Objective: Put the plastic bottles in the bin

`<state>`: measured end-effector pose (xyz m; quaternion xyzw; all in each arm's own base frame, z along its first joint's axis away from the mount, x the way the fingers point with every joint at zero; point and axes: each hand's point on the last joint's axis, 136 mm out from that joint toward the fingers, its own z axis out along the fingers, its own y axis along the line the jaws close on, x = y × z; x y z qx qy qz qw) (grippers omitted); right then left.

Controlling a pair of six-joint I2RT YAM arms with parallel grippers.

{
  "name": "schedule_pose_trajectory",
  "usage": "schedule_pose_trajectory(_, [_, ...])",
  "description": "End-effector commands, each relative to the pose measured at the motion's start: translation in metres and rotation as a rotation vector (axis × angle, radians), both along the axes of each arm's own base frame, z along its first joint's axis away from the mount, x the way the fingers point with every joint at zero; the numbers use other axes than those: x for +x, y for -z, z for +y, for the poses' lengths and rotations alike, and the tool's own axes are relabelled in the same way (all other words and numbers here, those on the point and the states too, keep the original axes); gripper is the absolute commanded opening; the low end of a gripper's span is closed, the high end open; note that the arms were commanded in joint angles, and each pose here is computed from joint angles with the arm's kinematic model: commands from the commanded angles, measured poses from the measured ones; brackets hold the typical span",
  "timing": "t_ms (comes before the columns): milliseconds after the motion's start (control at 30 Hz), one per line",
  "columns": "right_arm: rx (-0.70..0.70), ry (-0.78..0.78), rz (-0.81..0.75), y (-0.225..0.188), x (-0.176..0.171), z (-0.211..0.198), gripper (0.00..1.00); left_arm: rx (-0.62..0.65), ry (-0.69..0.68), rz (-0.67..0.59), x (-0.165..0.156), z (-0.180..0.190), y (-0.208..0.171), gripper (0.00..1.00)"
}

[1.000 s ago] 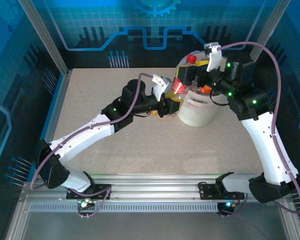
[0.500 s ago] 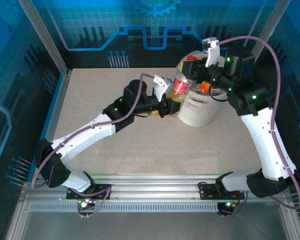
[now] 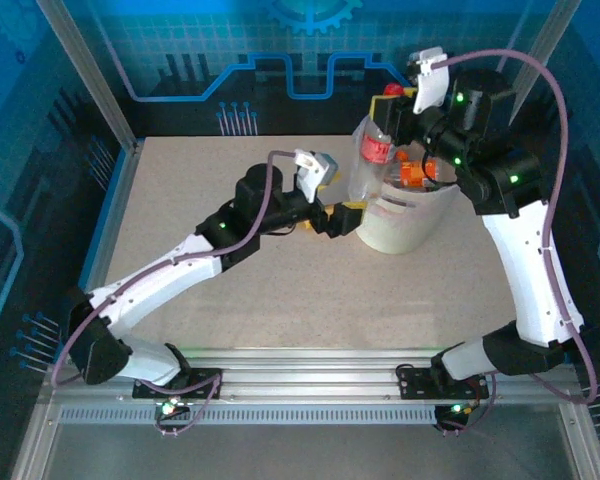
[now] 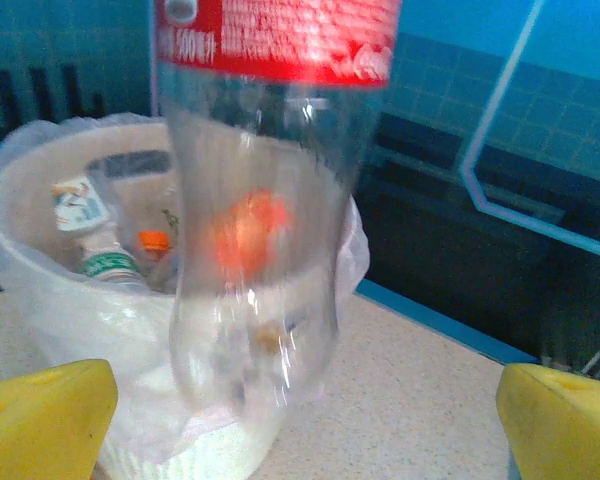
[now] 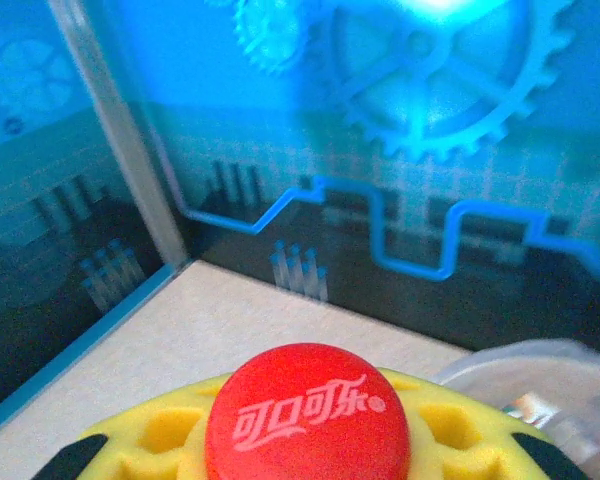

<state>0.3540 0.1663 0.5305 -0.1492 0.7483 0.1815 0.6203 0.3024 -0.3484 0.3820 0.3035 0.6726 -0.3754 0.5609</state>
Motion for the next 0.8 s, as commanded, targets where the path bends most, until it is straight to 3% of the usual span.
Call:
schedule_pose_trajectory(0, [-0.114,0.168,-0.131,-0.030,0.010,-0.027,0.00,-0.054,-0.103,-0.103,-0.002,0.025,-0.028,0.99])
schedule_pose_trajectory(300, [-0.222,0.501,-0.281,-0.058,0.060,-0.066,0.00,-0.031,-0.253,-0.126,0.005,0.055,-0.022,0.99])
schedule_pose_trajectory(767, [-0.236,0.736,-0.196,-0.017,0.145,-0.079,0.00,0.031,-0.435,-0.044,0.034,0.097,0.006,0.99])
